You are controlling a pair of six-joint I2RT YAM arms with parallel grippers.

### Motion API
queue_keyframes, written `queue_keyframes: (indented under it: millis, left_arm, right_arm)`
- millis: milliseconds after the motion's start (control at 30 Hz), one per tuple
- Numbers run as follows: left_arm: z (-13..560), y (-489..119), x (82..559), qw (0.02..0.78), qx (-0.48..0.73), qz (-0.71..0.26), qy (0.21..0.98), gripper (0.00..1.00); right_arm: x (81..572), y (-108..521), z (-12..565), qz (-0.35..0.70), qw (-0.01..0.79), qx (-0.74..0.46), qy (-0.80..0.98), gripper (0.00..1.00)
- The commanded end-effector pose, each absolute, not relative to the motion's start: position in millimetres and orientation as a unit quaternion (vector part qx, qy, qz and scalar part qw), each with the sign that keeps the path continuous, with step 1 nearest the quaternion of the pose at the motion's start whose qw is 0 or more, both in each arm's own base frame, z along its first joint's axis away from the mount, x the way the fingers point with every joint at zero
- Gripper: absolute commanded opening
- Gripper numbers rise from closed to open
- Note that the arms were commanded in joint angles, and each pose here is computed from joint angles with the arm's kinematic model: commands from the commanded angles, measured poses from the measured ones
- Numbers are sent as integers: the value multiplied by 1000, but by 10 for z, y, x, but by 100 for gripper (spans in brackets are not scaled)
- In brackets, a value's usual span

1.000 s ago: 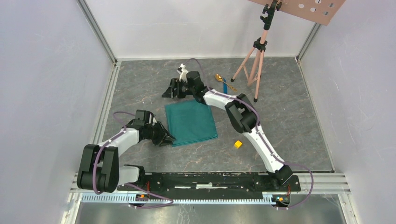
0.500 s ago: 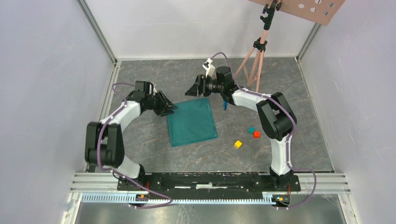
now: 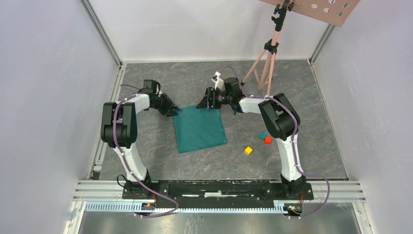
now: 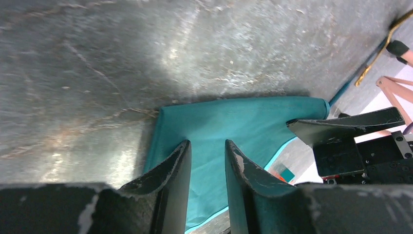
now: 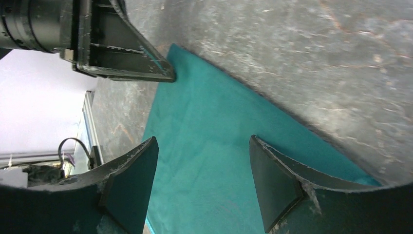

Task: Fold the napkin into a case and place the utensils inside
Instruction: Smooth out the square-folded napkin at the center of the board.

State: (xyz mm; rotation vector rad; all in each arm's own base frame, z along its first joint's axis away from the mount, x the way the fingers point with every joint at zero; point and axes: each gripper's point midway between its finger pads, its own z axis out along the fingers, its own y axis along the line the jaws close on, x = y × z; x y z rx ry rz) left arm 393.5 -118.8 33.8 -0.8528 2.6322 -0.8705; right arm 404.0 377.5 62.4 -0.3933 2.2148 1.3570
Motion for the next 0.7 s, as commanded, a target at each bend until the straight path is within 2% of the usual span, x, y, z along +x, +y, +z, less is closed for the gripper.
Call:
queue_keyframes:
  millis: [0,200,400,567,667]
  left_arm:
    - [217,-1015,3962,131,-280,-265,913,38]
    - [-22,-895,3807,100,-301,-231,920,36]
    - [9,-873,3798,102,-294,-224,923,36]
    - [282,-900,3905,136,-267,-241,923,37]
    - [566,-1047,3905,154,-234,-259,924,41]
  right_arm:
    - [4286,3646,556,484,286,-143,815,74]
    - [4405,3422,316,451,287,-126,836,74]
    - [4479,3127,170,419,286,-111,855,74]
    - [4578,2955,421,369,309,-139,866,74]
    - [4536,2945,809,358,336,-159,857,75]
